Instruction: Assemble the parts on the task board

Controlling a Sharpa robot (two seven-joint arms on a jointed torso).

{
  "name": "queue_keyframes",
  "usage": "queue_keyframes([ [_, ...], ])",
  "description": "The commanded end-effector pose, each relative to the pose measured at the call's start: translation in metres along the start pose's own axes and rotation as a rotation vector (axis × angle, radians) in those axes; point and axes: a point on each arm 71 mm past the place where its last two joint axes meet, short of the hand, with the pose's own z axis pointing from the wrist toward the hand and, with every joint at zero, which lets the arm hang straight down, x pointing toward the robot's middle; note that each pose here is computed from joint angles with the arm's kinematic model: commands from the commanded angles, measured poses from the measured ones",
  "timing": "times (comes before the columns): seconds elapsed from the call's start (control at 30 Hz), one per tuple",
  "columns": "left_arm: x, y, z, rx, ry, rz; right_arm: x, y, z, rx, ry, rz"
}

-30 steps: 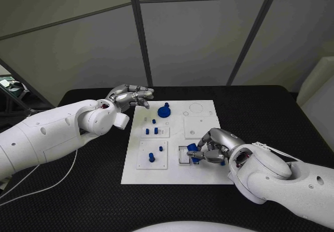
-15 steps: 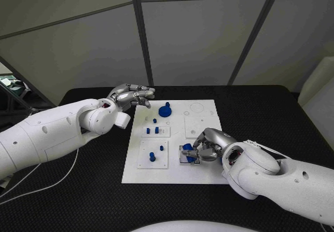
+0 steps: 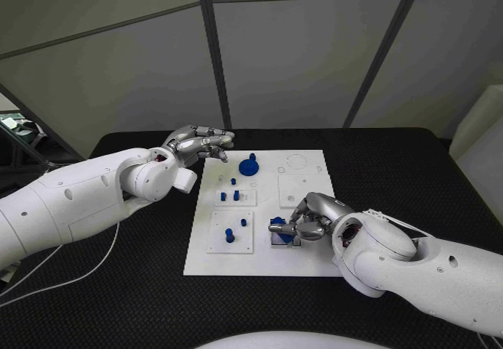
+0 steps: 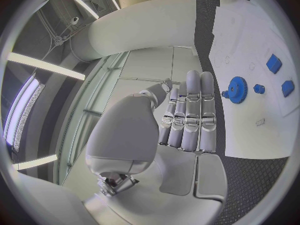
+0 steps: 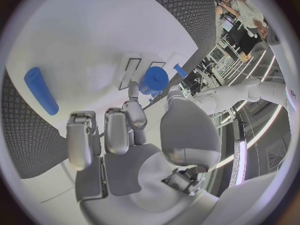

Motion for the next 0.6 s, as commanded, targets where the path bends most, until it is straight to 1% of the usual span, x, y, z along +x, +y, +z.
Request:
queue_keyframes([
  [0.03, 0.001, -0.0015, 0.0003, 0.007, 0.007, 0.0, -0.003, 0.0, 0.0, 0.009, -0.03, 0.001],
  [0.3, 0.0004, -0.0015, 0.0, 0.007, 0.006, 0.0, -0.004, 0.002, -0.007, -0.012, -0.028, 0.004],
  [0.6, 0.0, -0.0014, 0.0, 0.007, 0.005, 0.0, -0.003, 0.004, -0.015, -0.028, 0.004, -0.009],
])
